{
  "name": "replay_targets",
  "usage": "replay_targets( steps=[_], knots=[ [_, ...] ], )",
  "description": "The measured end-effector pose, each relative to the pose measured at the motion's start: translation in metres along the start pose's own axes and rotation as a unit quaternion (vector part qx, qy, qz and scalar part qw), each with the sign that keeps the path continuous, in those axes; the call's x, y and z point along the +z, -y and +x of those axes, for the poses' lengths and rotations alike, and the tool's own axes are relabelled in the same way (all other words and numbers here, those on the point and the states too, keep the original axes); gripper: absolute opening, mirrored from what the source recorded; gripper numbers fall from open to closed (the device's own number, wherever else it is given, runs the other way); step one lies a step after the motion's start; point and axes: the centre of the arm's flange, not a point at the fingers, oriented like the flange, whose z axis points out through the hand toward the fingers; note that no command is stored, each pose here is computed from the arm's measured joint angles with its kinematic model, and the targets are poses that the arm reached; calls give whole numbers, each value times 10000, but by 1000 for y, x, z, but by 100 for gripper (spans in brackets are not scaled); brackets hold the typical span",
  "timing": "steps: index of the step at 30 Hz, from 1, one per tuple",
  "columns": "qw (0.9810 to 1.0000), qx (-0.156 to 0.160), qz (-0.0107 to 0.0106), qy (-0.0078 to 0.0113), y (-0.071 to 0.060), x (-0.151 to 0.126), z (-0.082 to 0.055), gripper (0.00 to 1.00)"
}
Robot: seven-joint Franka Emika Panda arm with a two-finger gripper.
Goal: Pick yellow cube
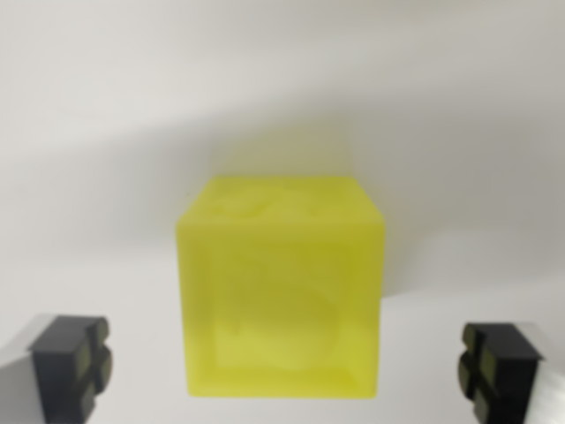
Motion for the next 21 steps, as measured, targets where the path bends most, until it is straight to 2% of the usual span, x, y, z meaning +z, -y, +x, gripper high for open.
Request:
replay_targets(
  steps=[7,21],
  knots=[
    [10000,26,2,-1,-1,8,-3,100],
    [10000,40,2,-3,-1,43,-3,100]
  ],
)
